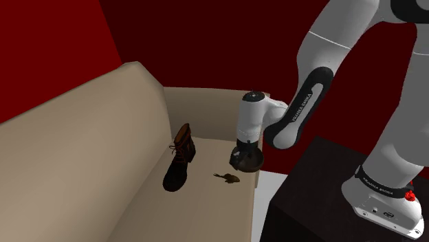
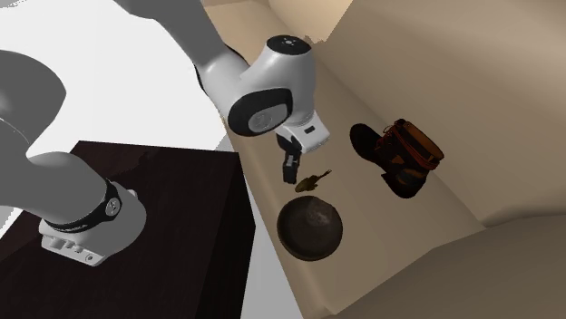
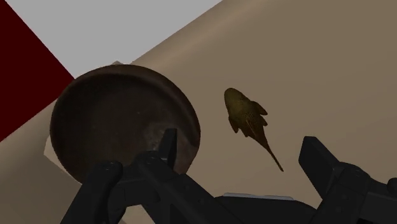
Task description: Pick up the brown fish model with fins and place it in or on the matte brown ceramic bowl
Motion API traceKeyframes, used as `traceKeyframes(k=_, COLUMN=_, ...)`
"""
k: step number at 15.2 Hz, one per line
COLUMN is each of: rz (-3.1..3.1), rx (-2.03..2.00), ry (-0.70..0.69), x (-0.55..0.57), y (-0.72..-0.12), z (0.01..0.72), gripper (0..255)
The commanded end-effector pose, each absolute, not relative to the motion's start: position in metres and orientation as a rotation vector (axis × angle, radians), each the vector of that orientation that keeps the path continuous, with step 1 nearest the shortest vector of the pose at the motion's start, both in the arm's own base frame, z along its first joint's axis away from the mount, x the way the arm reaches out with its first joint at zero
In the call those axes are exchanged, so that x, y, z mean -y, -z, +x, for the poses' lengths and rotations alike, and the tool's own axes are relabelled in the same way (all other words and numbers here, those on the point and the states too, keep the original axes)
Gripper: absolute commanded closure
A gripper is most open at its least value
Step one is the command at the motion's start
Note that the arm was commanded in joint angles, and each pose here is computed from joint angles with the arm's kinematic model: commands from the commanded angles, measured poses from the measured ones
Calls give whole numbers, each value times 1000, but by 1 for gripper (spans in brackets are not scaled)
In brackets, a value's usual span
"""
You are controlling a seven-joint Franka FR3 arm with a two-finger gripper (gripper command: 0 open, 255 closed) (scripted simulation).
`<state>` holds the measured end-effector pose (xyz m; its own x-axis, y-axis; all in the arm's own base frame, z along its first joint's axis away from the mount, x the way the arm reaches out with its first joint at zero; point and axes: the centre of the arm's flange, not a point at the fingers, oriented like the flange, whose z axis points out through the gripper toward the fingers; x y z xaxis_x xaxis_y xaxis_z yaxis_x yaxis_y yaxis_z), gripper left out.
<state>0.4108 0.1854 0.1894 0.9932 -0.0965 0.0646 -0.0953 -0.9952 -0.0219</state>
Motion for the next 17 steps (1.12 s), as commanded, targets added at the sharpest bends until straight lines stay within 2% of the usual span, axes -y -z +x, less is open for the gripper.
traceKeyframes(k=1, rz=-3118, rx=-157, ry=117, x=-195, y=-168, z=418, gripper=0)
traceKeyframes(k=5, rz=-3118, rx=-175, ry=140, x=-213, y=-123, z=437, gripper=0)
traceKeyframes(k=13, rz=-3118, rx=-176, ry=142, x=-215, y=-80, z=442, gripper=0)
traceKeyframes(k=17, rz=-3118, rx=-176, ry=142, x=-215, y=-80, z=442, gripper=0)
